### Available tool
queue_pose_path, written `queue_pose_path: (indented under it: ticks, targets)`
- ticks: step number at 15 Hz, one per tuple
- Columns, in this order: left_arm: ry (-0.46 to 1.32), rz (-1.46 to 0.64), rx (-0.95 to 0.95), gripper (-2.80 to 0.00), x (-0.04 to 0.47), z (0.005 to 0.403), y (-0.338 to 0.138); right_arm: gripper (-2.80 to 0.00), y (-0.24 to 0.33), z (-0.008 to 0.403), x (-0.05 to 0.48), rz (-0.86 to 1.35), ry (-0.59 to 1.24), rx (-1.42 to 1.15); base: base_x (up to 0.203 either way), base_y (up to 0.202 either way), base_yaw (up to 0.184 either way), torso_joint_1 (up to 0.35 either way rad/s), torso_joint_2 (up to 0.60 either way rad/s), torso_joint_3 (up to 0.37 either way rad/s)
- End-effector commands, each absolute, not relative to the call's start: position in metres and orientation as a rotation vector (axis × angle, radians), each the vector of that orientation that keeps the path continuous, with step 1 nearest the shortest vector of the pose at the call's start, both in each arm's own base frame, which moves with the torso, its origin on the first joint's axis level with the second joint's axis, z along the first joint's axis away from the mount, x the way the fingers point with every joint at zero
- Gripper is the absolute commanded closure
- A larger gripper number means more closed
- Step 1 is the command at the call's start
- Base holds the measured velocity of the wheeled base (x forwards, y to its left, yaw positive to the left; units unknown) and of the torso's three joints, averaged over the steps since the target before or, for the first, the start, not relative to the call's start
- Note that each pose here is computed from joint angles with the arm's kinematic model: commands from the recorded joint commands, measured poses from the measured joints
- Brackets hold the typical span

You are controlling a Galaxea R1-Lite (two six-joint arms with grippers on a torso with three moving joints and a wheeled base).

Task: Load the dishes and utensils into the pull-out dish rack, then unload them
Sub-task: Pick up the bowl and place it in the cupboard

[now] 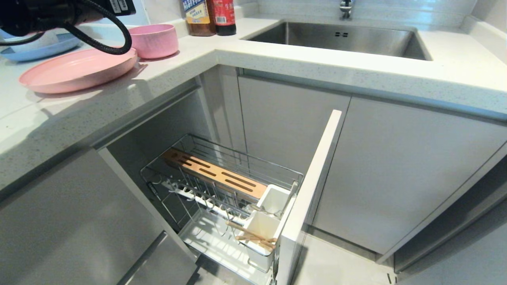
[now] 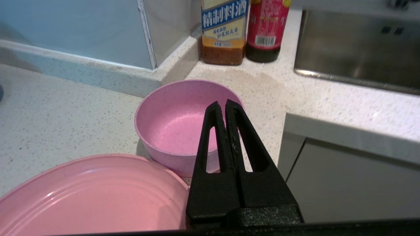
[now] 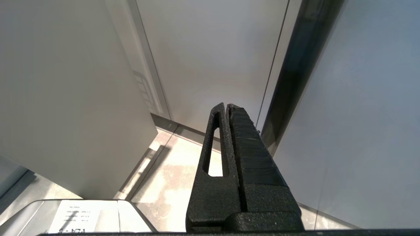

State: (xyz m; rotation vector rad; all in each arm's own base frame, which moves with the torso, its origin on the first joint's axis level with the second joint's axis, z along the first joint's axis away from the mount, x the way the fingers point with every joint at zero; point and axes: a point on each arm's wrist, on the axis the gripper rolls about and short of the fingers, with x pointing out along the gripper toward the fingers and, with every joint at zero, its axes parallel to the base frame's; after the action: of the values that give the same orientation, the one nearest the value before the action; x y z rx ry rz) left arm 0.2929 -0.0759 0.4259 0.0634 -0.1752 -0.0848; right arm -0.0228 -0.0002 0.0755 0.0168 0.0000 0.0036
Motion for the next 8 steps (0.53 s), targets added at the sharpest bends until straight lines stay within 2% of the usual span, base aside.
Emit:
queue_pose_path:
  ticks: [1,5,6,8]
  targets:
    - [-0.143,-0.068,0.098,0.0,0.301,0.42,-0.071,0.0,0.0,0.075,-0.023,0.005,0.002,0.017,0.0,0.0,0.0,0.0,0.0,0.0]
    - [-0.072,-0.076,0.143,0.0,0.309,0.409,-0.066,0.0,0.0,0.075,-0.023,0.005,0.002,0.017,0.0,0.0,0.0,0.0,0.0,0.0]
    - [-0.073,-0.076,0.149,-2.8,0.309,0.409,-0.066,0.0,0.0,0.075,-0.023,0.004,0.002,0.017,0.0,0.0,0.0,0.0,0.0,0.0]
    - [-0.08,-0.089,0.156,-2.8,0.308,0.41,-0.066,0.0,0.0,0.075,-0.023,0.004,0.002,0.017,0.0,0.0,0.0,0.0,0.0,0.0]
